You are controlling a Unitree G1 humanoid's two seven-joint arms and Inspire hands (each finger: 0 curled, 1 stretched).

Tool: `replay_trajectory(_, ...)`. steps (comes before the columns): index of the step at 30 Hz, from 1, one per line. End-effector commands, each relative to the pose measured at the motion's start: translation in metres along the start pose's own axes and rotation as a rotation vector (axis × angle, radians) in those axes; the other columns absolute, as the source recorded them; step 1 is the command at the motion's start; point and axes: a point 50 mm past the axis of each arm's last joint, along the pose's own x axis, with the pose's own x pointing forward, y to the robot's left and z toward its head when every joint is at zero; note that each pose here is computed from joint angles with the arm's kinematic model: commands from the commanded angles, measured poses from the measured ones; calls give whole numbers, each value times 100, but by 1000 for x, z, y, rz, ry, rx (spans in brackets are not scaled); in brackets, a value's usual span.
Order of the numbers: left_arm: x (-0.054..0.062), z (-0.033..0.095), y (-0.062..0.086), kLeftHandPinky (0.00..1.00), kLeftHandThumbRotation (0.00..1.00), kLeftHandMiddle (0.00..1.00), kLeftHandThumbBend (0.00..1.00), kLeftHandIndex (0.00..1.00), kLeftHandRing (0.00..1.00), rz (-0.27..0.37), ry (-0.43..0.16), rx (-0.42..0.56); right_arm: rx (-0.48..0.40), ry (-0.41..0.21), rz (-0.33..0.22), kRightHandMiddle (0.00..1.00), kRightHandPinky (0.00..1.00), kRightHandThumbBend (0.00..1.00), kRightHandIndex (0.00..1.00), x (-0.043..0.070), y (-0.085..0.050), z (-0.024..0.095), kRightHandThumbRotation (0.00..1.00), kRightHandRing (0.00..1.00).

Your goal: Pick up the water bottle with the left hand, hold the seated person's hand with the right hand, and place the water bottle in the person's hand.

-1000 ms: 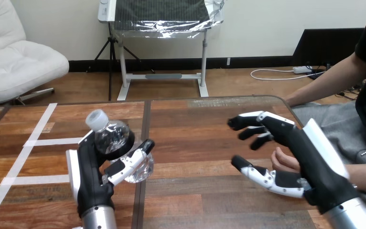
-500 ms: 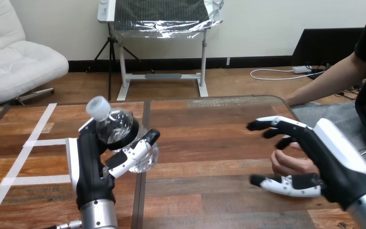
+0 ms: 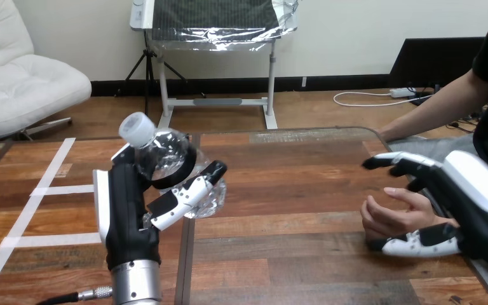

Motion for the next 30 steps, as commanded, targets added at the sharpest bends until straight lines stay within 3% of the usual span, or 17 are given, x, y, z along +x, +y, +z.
replay_trajectory(1, 5, 22, -14, 39, 0, 47, 63, 50, 43, 10, -88, -89, -98, -39, -65, 85, 72, 84, 80, 7, -27, 12, 0, 82)
replay_trajectory(30, -3, 29, -20, 39, 0, 46, 61, 50, 42, -16, -111, -118, -271, 165, 31, 87, 78, 87, 82, 13, -43, -10, 0, 86)
